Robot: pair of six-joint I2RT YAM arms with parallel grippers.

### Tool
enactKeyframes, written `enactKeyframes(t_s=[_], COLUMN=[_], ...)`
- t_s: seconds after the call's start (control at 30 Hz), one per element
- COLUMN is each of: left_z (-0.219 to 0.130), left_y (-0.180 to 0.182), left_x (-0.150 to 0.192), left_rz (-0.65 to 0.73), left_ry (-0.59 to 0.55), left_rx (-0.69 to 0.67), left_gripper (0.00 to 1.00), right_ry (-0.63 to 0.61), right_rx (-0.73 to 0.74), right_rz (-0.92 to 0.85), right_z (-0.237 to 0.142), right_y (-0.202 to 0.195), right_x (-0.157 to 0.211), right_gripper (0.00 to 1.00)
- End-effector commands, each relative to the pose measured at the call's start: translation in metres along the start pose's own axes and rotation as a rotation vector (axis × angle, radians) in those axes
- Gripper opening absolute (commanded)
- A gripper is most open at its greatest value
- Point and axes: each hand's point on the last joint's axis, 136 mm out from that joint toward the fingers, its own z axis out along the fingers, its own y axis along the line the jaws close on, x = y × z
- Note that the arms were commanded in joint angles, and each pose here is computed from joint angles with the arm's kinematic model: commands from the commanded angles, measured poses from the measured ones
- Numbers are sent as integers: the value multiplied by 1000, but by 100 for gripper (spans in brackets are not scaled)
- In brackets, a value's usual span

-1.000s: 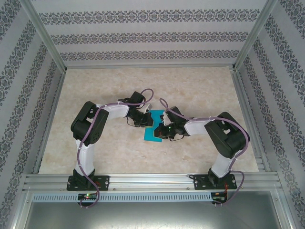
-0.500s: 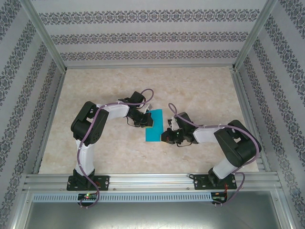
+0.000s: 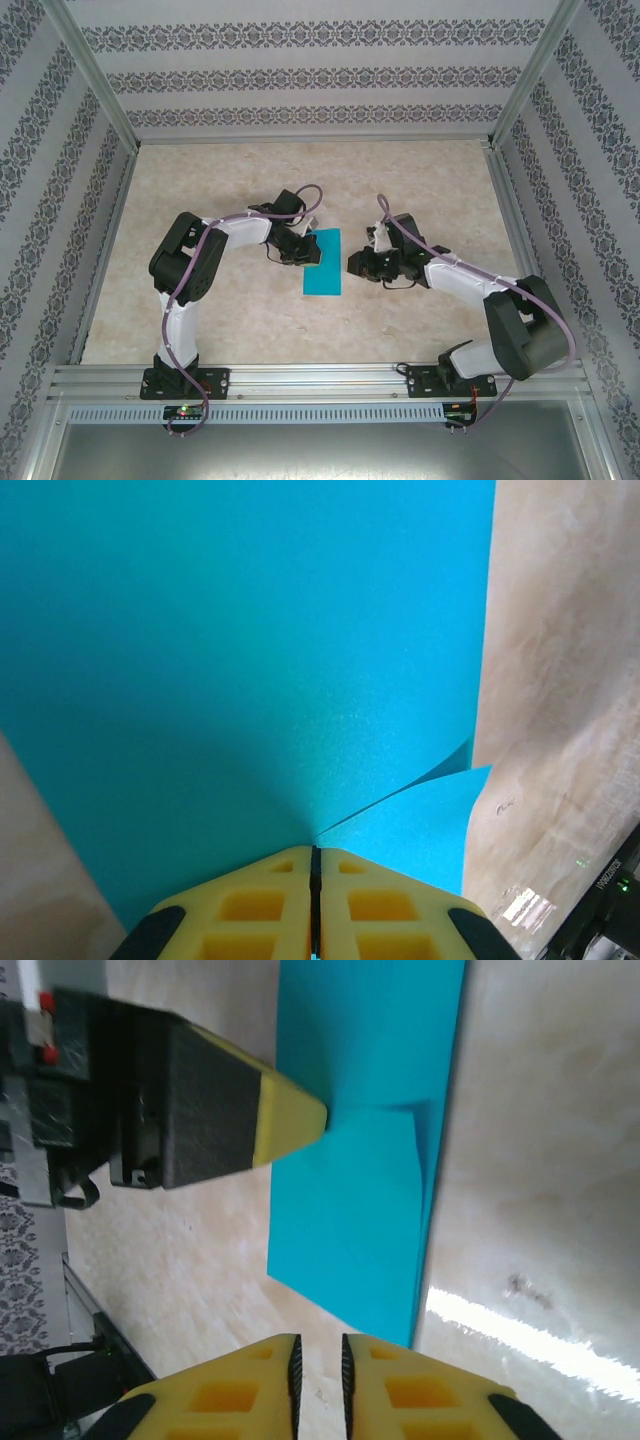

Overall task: Fold a paper plane with a square sheet of paper (pick it up from the middle)
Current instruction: Fold the triangle a second time at the center of the table, then turn over the paper at the center of the table.

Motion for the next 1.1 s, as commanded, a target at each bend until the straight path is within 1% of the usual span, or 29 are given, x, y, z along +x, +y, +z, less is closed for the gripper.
enactKeyframes(t_s=[0.0, 0.2, 0.37, 0.47, 0.6, 0.7, 0.87, 1.07], left_z=[-8, -27, -44, -54, -62, -69, -85, -97], left_y=[1, -18, -31, -30, -27, -23, -20, -19], left_x=[-5, -14, -19, -19, -15, -13, -10, -1], left_rz=[7, 36, 64, 85, 102, 113, 142, 147], left_ry=[-2, -43, -80, -98, -105, -116, -170, -250], left_rx=[-25, -2, -7, -42, -84, -113, -163, -146], left_gripper=[12, 19, 27, 33, 39, 41, 45, 49], right_ry=[16, 45, 64, 84, 97, 107, 126, 148], right_rx=[19, -7, -19, -32, -50, -57, -43, -28], right_rz=[-21, -35, -57, -66, -92, -123, -145, -161], right_z=[2, 16, 24, 30, 34, 38, 47, 61], right_y=[-6, -4, -1, 0, 7, 12, 8, 4], right_x=[-7, -17, -25, -25, -24, -22, -19, -16], right_gripper=[25, 28, 31, 33, 35, 36, 37, 36])
